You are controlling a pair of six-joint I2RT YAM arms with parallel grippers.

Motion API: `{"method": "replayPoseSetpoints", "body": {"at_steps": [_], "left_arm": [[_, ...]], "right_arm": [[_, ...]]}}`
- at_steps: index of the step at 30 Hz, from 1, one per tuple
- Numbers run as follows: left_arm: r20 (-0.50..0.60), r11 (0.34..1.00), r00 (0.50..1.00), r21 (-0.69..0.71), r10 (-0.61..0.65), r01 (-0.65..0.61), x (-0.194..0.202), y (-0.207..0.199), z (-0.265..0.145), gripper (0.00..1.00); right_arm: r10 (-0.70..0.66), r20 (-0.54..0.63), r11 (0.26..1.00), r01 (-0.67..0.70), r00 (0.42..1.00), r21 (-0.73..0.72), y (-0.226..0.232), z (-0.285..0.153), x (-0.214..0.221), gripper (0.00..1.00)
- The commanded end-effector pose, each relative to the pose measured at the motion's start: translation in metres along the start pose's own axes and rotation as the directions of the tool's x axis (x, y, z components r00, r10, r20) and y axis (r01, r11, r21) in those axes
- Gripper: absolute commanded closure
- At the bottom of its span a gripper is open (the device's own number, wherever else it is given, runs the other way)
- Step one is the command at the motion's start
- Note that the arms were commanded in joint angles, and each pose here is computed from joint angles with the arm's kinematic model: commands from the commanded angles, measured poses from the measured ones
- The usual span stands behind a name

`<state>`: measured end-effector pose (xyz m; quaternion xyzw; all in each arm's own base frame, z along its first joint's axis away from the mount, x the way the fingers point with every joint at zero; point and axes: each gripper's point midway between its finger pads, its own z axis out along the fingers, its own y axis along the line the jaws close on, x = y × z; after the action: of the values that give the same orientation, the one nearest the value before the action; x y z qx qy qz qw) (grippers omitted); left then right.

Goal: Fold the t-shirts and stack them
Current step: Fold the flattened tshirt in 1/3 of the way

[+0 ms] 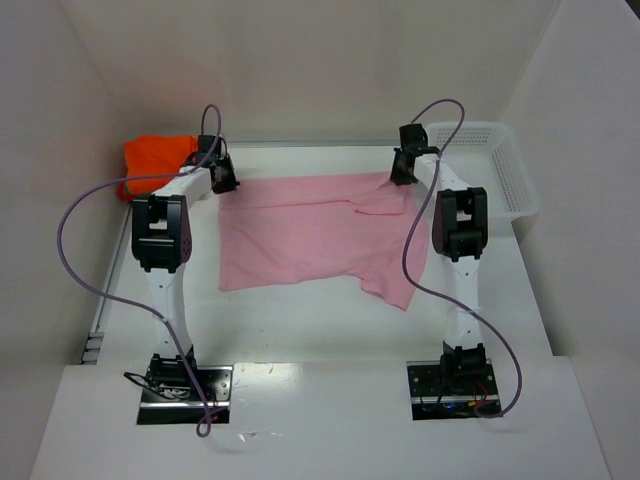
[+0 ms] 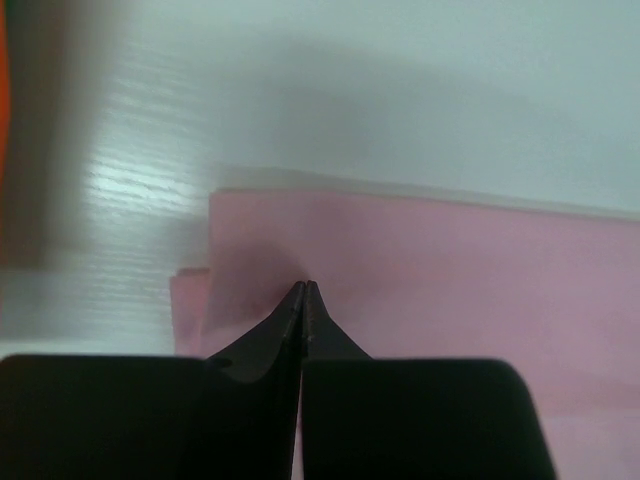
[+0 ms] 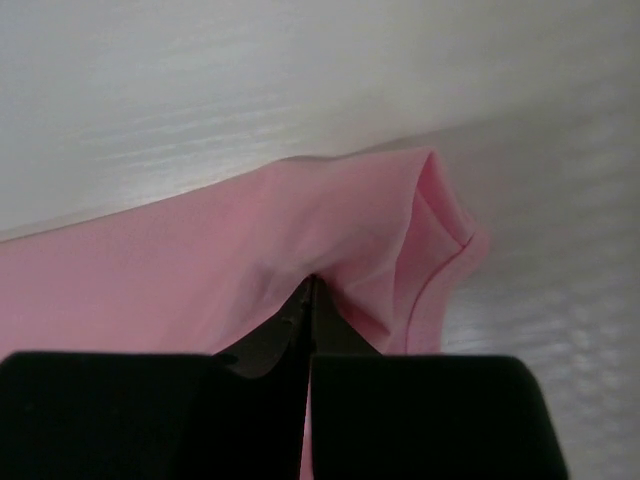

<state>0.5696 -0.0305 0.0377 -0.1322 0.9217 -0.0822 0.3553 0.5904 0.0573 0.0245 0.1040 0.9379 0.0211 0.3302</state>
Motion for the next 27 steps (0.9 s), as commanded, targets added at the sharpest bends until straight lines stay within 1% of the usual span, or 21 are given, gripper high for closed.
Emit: {"method": "replayPoseSetpoints", "body": {"at_steps": [1,3,4,5,7,8,9,10,11,12,15,18,21,22,23,24,25,26,27], "left_arm": [[-0.027,0.993,0.999,-0.108,-0.047,0.044,-0.006,0.016,0.007,1.0],[-0.061,0.989,0.996,-0.134,-0.063,0.054,-0.001,0.02,0.011,1.0],[-0.042,0.988,0.997,-0.148,-0.061,0.054,-0.011,0.02,0.01,1.0],[-0.063,0.984,0.995,-0.168,-0.071,0.06,-0.005,0.024,0.013,1.0],[-0.063,0.979,0.996,-0.197,-0.063,0.049,-0.006,0.024,0.015,1.0],[-0.066,0.974,0.996,-0.224,-0.062,0.046,-0.006,0.029,0.017,1.0],[-0.077,0.974,0.996,-0.222,-0.055,0.037,-0.003,0.024,0.018,1.0],[-0.082,0.974,0.995,-0.224,-0.056,0.036,-0.003,0.024,0.02,1.0],[-0.084,0.974,0.995,-0.225,-0.056,0.036,-0.004,0.024,0.023,1.0],[-0.094,0.973,0.994,-0.228,-0.056,0.034,-0.002,0.025,0.024,1.0],[-0.072,0.975,0.996,-0.219,-0.046,0.029,-0.013,0.022,0.029,1.0],[-0.1,0.979,0.994,-0.205,-0.04,0.019,-0.011,0.019,0.038,1.0],[-0.089,0.982,0.996,-0.19,-0.029,0.011,-0.024,0.014,0.044,1.0],[-0.089,0.983,0.996,-0.182,-0.011,-0.006,-0.026,0.008,0.045,1.0],[-0.079,0.984,0.997,-0.178,-0.01,-0.004,-0.032,0.005,0.047,1.0],[-0.074,0.984,0.997,-0.176,-0.01,-0.004,-0.035,0.004,0.048,1.0],[-0.075,0.986,0.997,-0.169,-0.001,-0.011,-0.034,-0.002,0.049,1.0],[-0.098,0.984,0.995,-0.177,-0.002,-0.015,-0.026,0.001,0.054,1.0],[-0.069,0.986,0.998,-0.166,0.008,-0.02,-0.038,-0.003,0.05,1.0]], "right_arm": [[-0.03,0.022,0.997,0.028,0.999,0.071,-0.007,0.001,-0.011,0.98],[-0.04,0.011,0.996,0.039,0.999,0.074,-0.009,0.005,-0.007,0.98],[-0.04,0.011,0.996,0.039,0.999,0.074,-0.008,0.003,-0.008,0.97],[-0.041,0.002,0.996,0.041,0.999,0.076,-0.009,0.007,-0.004,0.97],[-0.04,0.014,0.997,0.039,0.999,0.073,-0.008,0.005,-0.01,0.96],[-0.042,-0.004,0.996,0.042,0.999,0.078,-0.009,0.008,-0.004,0.94],[-0.04,0.009,0.996,0.04,0.999,0.075,-0.008,0.007,-0.009,0.94],[-0.043,-0.013,0.996,0.043,0.999,0.08,-0.01,0.011,-0.001,0.94],[-0.041,-0.001,0.996,0.041,0.999,0.077,-0.008,0.009,-0.006,0.94],[-0.042,-0.012,0.997,0.043,0.999,0.071,-0.008,0.013,-0.002,0.94],[-0.043,-0.023,0.997,0.044,0.999,0.064,-0.007,0.013,0.001,0.94],[-0.048,-0.004,0.997,0.048,0.999,0.053,0.0,0.004,-0.007,0.94],[-0.057,-0.012,0.997,0.058,0.998,0.048,0.005,-0.003,-0.004,0.93],[-0.067,-0.026,0.997,0.068,0.997,0.045,0.01,-0.002,0.004,0.93],[-0.066,-0.014,0.997,0.066,0.998,0.042,0.011,-0.007,-0.001,0.93],[-0.059,-0.037,0.997,0.061,0.998,0.049,0.008,-0.004,0.008,0.93],[-0.066,-0.035,0.997,0.068,0.997,0.042,0.013,-0.012,0.007,0.93],[-0.055,-0.047,0.997,0.057,0.997,0.057,0.01,-0.013,0.013,0.93],[-0.052,-0.025,0.997,0.053,0.998,0.051,0.011,-0.021,0.007,0.93]]}}
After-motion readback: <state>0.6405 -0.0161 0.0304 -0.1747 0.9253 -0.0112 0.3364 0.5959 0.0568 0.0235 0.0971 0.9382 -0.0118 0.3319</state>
